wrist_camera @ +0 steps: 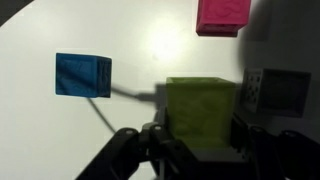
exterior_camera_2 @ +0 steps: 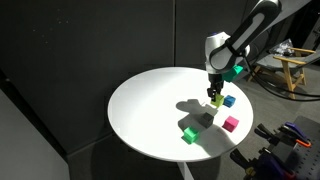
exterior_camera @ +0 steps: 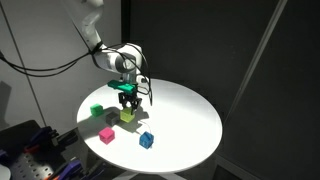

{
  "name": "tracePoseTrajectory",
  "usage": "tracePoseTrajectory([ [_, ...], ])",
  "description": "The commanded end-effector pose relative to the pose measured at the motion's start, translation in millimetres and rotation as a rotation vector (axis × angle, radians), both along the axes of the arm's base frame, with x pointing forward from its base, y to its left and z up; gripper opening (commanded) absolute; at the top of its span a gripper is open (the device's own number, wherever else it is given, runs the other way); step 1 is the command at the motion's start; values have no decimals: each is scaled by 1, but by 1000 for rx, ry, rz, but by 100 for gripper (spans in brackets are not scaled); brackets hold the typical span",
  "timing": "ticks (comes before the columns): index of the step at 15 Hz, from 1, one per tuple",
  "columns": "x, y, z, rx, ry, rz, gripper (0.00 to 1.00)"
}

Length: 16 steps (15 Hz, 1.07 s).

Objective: Pick up the lime green block and put it on the gray block

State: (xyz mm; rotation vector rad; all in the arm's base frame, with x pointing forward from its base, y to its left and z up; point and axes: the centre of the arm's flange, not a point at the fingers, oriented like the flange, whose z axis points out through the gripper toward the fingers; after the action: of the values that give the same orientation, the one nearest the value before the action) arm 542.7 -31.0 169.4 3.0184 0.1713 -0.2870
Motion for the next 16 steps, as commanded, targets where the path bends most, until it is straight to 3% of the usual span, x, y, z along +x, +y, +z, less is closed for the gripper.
tracePoseTrajectory([
  [1,1,19,14,-8,-2,40,31],
  [16,-20,76,17,0,9,152,31],
])
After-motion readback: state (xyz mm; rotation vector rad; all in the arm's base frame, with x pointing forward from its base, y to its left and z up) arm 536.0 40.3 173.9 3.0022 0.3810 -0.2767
